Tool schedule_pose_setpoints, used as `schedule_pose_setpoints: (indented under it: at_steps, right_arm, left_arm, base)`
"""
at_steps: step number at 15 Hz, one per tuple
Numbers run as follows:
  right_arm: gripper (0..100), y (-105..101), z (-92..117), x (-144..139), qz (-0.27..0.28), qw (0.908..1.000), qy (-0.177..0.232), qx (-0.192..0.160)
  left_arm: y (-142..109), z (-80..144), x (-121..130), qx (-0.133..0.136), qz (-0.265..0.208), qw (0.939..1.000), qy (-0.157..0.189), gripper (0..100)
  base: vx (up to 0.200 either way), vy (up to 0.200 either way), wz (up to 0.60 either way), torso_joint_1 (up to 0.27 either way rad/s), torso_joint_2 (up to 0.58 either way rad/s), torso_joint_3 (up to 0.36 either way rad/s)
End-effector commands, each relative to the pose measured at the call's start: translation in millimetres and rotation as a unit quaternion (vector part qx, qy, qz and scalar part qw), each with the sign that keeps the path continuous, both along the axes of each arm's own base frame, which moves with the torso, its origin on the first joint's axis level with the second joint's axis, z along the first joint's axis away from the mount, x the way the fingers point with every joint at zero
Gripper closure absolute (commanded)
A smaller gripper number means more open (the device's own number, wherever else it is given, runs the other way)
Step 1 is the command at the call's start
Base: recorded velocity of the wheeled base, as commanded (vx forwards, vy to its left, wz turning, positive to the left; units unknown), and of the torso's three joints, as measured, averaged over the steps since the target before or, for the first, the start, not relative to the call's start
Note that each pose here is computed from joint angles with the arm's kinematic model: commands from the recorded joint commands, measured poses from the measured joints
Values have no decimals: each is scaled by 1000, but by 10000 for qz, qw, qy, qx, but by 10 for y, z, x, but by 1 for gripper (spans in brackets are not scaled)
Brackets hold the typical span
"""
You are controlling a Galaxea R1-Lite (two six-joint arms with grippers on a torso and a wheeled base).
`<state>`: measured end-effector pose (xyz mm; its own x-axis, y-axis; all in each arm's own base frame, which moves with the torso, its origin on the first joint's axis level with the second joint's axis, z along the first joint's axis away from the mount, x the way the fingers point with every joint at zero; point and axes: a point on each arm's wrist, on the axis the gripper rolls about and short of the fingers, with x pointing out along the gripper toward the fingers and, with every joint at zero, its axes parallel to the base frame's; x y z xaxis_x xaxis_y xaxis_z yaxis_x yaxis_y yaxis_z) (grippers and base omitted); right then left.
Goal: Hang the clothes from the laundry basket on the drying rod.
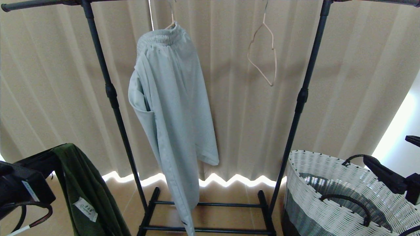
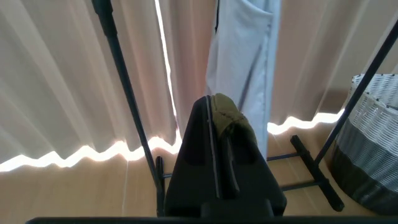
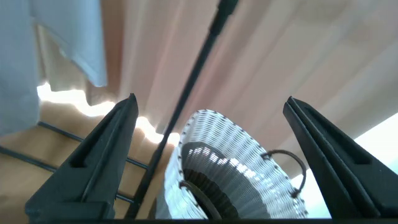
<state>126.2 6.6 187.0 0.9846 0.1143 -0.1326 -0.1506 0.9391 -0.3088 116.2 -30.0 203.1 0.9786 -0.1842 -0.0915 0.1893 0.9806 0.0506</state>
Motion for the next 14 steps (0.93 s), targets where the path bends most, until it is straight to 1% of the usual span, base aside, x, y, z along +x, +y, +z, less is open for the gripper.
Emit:
schedule_pose_setpoints:
  at_steps: [1, 5, 6, 8, 14]
  right_arm:
    - [0, -10, 17, -61, -29, 9999, -115, -2]
    - [0, -10, 45, -59, -30, 9999, -168, 8]
    - [0, -10, 41, -60, -31, 9999, -160, 15]
    - [0, -10, 45, -59, -31, 9999, -167, 15]
    - [0, -10, 51, -58, -23, 9998, -183, 17]
  left_arm:
    - [7, -6, -24, 14, -6, 10000, -25, 100]
    - [10, -57, -35, 81, -10, 10000, 48, 100]
    - [14, -80, -45, 187, -13, 9998, 59, 100]
    - [19, -89, -62, 230, -17, 9997, 43, 100]
    - [22, -89, -78, 254, -28, 9997, 15, 100]
  base:
    - [0, 0, 0, 0, 0, 0]
    - [0, 0, 0, 0, 0, 0]
    - [0, 0, 0, 0, 0, 0]
    - [0, 0, 0, 0, 0, 0]
    - [0, 0, 0, 0, 0, 0]
